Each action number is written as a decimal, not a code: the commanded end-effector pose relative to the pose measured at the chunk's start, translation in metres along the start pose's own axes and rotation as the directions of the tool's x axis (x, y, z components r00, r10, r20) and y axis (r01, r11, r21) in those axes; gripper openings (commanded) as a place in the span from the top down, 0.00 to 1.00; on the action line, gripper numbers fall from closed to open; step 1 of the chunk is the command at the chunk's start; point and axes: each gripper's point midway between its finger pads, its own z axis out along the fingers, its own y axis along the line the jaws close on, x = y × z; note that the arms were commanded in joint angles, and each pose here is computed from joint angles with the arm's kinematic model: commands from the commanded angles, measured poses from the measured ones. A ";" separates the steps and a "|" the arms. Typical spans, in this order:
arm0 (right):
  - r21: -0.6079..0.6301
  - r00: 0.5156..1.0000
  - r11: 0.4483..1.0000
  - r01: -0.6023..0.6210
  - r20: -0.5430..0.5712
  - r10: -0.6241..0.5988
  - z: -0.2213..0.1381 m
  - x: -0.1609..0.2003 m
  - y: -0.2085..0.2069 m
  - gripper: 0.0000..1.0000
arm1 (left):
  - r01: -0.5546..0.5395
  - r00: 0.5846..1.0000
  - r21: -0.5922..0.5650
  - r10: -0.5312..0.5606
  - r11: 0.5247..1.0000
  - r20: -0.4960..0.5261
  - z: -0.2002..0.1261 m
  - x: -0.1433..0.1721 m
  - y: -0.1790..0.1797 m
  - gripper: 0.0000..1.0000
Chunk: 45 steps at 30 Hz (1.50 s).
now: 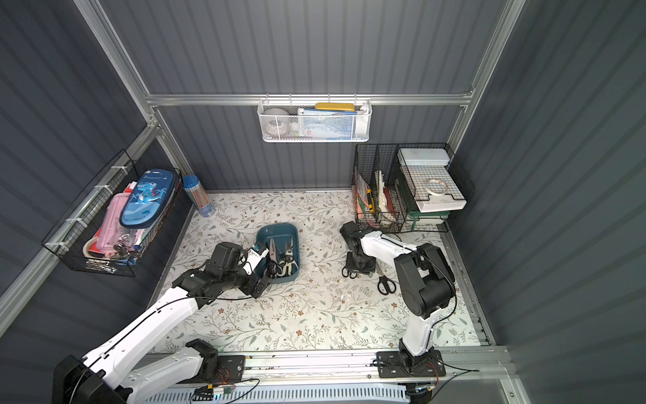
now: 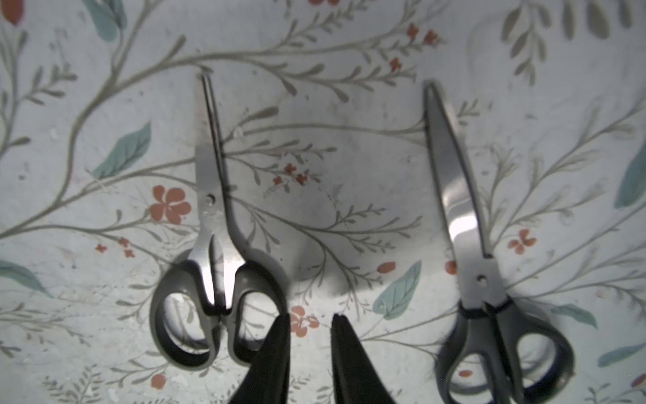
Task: Put the scissors into the storage box
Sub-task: Pick up the scissors from the center of the board, then place the scissors in the storage box.
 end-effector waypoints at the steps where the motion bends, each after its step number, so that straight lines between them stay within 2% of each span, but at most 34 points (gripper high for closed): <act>1: -0.032 1.000 0.999 0.013 -0.028 -0.014 0.004 0.008 0.006 0.75 | 0.022 1.000 -0.003 -0.022 1.000 0.009 -0.006 -0.006 0.003 0.01; 8: -0.019 0.999 1.000 0.006 -0.043 -0.007 0.020 0.013 0.005 0.78 | 0.023 1.000 -0.004 -0.023 1.000 0.006 -0.005 -0.005 0.004 0.01; 12: 0.013 0.997 1.000 0.028 -0.068 -0.028 0.030 0.012 0.004 0.93 | 0.027 1.000 -0.003 -0.027 1.000 0.001 -0.004 -0.005 0.004 0.01; 14: 0.006 0.997 0.999 0.033 -0.067 -0.033 0.031 0.012 0.006 0.97 | 0.028 1.000 0.001 -0.028 1.000 -0.001 -0.004 -0.005 0.004 0.00; 17: 0.000 0.998 0.999 0.043 -0.054 -0.043 0.022 0.009 0.009 1.00 | 0.029 1.000 -0.002 -0.029 1.000 -0.003 -0.004 -0.004 0.004 0.01; 22: -0.018 0.991 0.992 0.129 0.038 -0.128 -0.015 -0.006 0.031 1.00 | 0.036 0.999 0.003 -0.036 0.999 0.025 -0.010 -0.008 0.004 0.01; 29: -0.109 0.939 0.948 0.298 0.210 -0.271 -0.073 -0.019 0.100 1.00 | 0.121 0.989 -0.073 -0.115 0.990 0.090 -0.025 -0.010 0.025 0.01; 33: -0.171 0.910 0.907 0.384 0.234 -0.341 -0.092 -0.011 0.152 1.00 | 0.173 0.985 -0.185 -0.167 0.967 0.048 -0.029 0.005 0.047 0.01; 41: -0.268 0.878 0.841 0.471 0.235 -0.417 -0.093 0.007 0.233 1.00 | 0.188 0.982 -0.202 -0.184 0.961 0.039 -0.028 0.008 0.052 0.01; 45: -0.267 0.883 0.845 0.463 0.217 -0.416 -0.080 0.008 0.259 1.00 | 0.187 0.982 -0.192 -0.185 0.963 0.029 -0.026 0.009 0.051 0.01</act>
